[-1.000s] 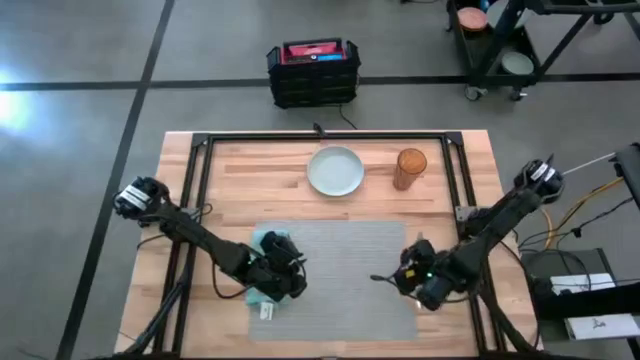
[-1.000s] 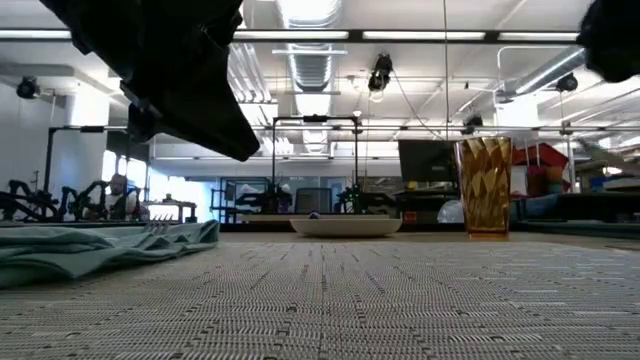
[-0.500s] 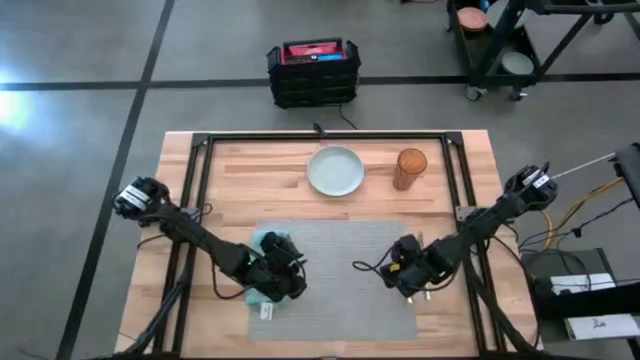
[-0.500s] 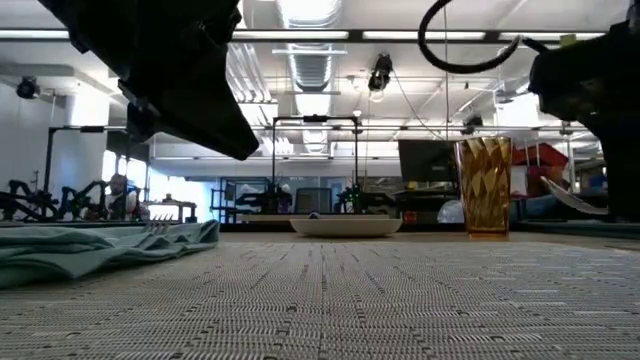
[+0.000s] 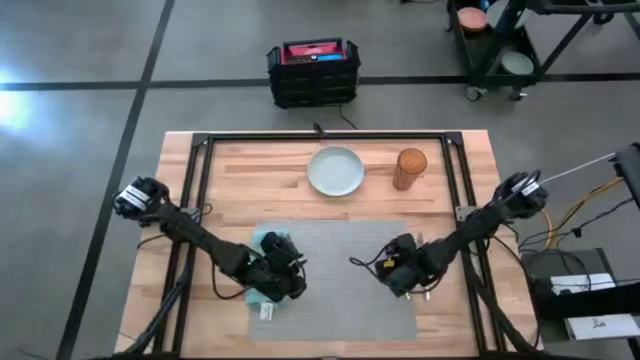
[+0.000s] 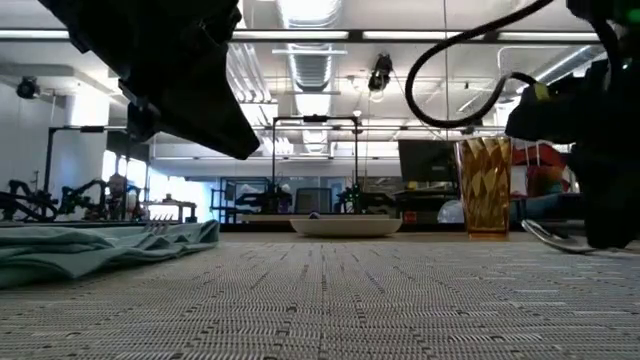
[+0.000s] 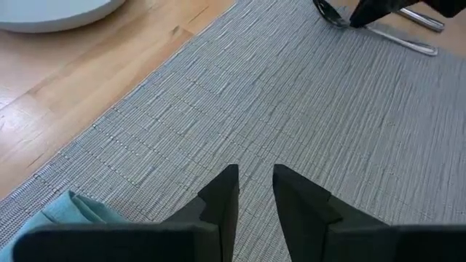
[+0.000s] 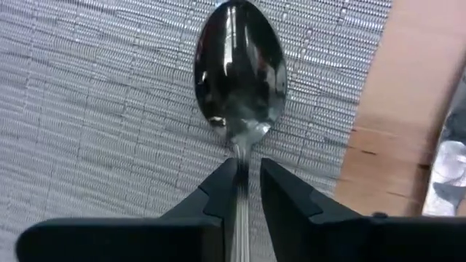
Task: Set table place
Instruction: Put the spoon on the table mat, then put the table knife on the table mat to the left of the spoon
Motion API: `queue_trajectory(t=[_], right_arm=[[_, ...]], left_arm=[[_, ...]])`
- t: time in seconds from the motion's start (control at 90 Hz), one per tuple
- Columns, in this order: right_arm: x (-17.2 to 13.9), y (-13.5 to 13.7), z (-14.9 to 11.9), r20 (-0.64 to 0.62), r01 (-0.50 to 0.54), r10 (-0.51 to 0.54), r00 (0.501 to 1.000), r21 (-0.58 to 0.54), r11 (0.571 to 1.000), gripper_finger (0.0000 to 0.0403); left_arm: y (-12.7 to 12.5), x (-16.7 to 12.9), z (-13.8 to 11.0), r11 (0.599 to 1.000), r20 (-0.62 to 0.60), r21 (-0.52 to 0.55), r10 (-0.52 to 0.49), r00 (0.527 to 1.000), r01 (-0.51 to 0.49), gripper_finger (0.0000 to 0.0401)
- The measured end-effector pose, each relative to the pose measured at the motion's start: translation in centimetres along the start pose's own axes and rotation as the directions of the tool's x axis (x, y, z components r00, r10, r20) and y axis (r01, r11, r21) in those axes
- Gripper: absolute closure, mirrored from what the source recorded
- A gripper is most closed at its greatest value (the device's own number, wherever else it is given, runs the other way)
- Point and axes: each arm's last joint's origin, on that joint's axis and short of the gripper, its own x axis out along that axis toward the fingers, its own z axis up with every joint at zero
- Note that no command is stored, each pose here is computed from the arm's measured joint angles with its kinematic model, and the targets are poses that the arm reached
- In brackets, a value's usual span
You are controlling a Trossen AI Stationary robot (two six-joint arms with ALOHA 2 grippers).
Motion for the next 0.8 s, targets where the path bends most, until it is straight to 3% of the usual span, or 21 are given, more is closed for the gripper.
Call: queue_trajectory(t=[0.267, 0.433, 0.589, 0.8], right_arm=[[-0.5, 0.0, 0.2, -0.051, -0.004, -0.001, 0.999, -0.110, 0.994, 0.0310], [-1.9, 0.0, 0.5, -0.060, -0.051, 0.044, 0.997, -0.120, 0.991, 0.0298], [-2.2, -0.7, 0.9, -0.054, 0.001, -0.010, 0.999, -0.174, 0.985, 0.0291], [-3.8, -2.8, 0.7, -0.161, 0.147, -0.190, 0.968, -0.247, 0.958, 0.0296]], left_arm=[[0.0, 0.0, 0.0, 1.000, 0.002, 0.000, -0.002, 1.000, 0.002, 0.0328], [-0.1, 0.0, 0.0, 1.000, 0.005, -0.001, -0.005, 1.000, 0.005, 0.0328], [-0.1, 0.0, 0.1, 1.000, 0.005, -0.002, -0.006, 1.000, 0.006, 0.0328], [-0.1, 0.0, 0.0, 1.000, 0.007, -0.004, -0.011, 1.000, 0.011, 0.0328]])
